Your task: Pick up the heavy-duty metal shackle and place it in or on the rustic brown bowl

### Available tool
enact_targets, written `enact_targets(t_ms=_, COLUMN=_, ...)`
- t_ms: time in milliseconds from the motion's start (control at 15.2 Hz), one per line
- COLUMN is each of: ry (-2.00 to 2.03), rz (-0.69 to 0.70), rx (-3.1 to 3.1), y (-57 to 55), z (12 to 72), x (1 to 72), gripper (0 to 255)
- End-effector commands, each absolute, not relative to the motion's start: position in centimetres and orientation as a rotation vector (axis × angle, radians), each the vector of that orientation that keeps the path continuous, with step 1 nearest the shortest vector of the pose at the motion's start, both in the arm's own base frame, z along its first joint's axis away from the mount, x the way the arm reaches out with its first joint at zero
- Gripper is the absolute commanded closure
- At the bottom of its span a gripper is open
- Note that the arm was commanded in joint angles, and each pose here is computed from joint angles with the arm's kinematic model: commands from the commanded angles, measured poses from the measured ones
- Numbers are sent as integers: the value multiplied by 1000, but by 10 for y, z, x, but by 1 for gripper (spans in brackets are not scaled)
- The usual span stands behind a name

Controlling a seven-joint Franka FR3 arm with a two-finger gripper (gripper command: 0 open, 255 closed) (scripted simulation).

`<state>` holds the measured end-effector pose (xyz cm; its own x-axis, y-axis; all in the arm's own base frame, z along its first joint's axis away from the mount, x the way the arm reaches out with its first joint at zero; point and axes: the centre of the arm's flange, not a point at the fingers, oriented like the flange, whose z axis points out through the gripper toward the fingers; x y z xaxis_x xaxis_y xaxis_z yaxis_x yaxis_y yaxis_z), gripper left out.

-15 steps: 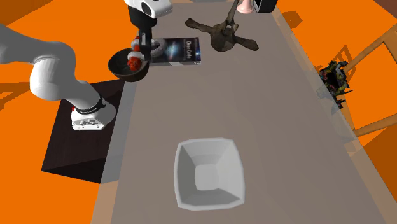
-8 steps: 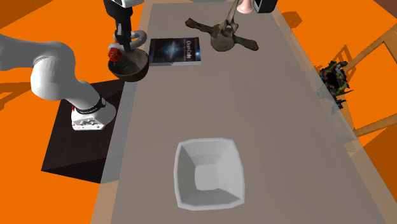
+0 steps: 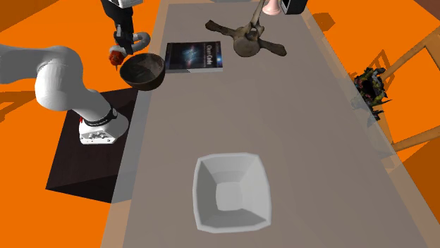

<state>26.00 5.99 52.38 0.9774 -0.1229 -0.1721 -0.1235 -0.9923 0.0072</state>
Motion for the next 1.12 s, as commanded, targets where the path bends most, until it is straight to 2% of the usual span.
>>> enact_targets(t_ms=0, ry=195, rz=271, rx=-3120, y=60, z=514, x=259, gripper=255)
enact_targets(t_ms=726, ry=195, rz=271, rx=-3120, y=60, z=454, x=259, gripper=255)
enact_targets(t_ms=1056, ry=195, rz=271, rx=-3120, y=60, z=454, x=259, gripper=255)
